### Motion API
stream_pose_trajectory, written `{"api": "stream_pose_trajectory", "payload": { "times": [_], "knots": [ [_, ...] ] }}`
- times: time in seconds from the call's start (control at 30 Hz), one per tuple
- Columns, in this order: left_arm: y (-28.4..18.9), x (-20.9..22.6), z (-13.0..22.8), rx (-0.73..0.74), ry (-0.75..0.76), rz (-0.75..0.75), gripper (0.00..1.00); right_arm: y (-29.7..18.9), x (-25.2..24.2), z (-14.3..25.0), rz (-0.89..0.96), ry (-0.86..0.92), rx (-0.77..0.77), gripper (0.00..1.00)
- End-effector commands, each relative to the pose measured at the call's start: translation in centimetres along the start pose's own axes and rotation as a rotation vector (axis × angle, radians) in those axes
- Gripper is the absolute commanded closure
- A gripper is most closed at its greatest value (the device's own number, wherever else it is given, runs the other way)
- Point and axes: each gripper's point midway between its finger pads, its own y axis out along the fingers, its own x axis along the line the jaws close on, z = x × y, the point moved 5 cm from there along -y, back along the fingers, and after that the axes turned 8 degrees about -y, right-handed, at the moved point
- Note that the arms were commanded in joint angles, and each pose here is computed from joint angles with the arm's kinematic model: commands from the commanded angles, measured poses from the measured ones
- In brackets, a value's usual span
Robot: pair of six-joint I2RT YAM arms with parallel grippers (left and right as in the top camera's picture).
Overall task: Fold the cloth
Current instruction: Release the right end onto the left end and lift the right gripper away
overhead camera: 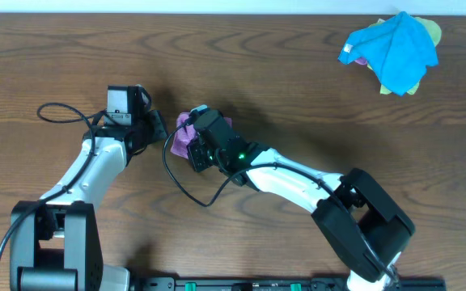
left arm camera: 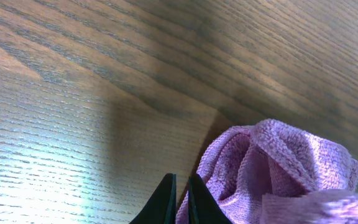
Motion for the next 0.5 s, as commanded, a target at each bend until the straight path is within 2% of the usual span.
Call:
{"api": "stream_pose_trajectory", "payload": {
  "times": [0.0,0.13,0.23,0.37,0.47],
  "knots": [
    [-1.0,-0.5,-1.3,-0.045,0.022,0.010,0.91,0.5,1.1,-0.3,-0.026,-0.025,-0.004,0.75],
    [-1.0,-0.3,-1.4,-0.055,0.022,-0.005,0.89,0.5,1.6,-0.3,-0.064,-0.032,-0.001,0.58],
    [-1.0,-0.2,-1.5,-0.060,0.021,-0.013,0.84,0.5,2.0,-0.4,-0.093,-0.033,-0.004,0.48],
    [-1.1,0.2,-1.8,-0.064,0.010,-0.017,0.70,0.3,2.3,-0.4,-0.118,-0.034,0.000,0.38],
    [-1.3,0.8,-2.1,-0.070,-0.009,-0.027,0.47,-0.3,2.4,-1.0,-0.126,-0.034,-0.017,0.19]
  ]
}}
